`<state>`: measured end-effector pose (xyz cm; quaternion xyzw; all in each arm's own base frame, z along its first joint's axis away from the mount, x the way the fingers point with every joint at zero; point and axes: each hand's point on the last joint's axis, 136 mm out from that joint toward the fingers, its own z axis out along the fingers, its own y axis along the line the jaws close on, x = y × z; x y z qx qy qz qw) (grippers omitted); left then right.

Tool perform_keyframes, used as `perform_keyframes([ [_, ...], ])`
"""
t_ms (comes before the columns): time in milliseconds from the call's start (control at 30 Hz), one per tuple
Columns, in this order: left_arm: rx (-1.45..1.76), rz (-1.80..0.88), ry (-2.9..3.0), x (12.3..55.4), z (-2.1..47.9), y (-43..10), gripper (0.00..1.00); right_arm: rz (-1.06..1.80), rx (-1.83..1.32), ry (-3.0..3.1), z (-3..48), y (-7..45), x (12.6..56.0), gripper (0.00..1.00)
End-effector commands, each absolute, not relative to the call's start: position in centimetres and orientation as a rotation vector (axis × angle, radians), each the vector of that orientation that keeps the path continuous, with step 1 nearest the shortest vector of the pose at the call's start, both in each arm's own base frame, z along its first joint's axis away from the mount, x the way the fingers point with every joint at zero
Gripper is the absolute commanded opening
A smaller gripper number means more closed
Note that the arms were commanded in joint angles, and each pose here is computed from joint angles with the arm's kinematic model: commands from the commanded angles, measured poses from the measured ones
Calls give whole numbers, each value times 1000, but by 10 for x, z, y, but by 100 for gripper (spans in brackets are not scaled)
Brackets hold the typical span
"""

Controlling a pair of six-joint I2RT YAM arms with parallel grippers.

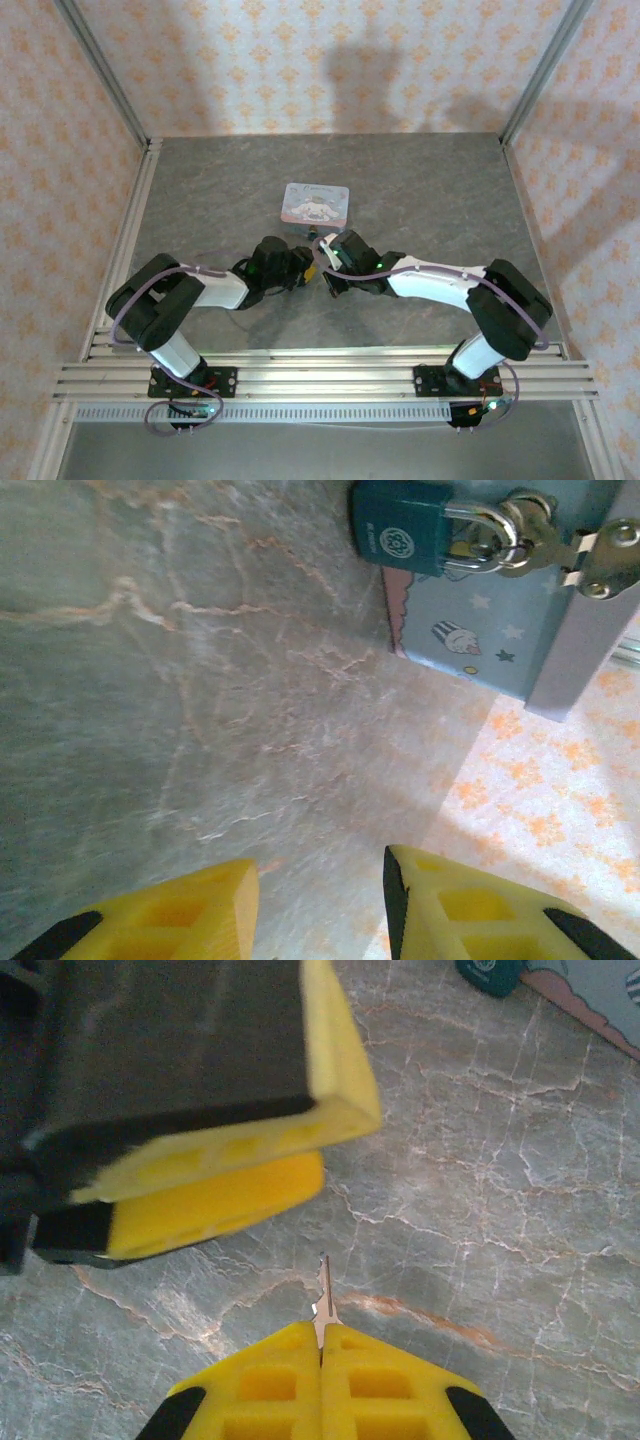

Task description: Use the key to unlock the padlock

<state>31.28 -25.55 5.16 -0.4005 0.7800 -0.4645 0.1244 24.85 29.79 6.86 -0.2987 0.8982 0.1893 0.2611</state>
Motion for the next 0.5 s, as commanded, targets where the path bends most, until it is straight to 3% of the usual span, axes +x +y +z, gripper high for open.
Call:
perform_keyframes([
  [0, -1150, -1494, 2221, 320, 71, -276, 39, 525, -749, 2389, 81, 299, 253, 0],
  [133, -1147, -1507, 2241, 319, 69, -284, 38, 541, -719, 2380, 85, 299, 255, 0],
  [233, -1147, -1517, 2238, 320, 69, -286, 33, 543, -709, 2381, 85, 298, 256, 0],
  [467, -1120, -1493, 2249, 318, 72, -284, 0, 543, -695, 2382, 86, 295, 256, 0],
])
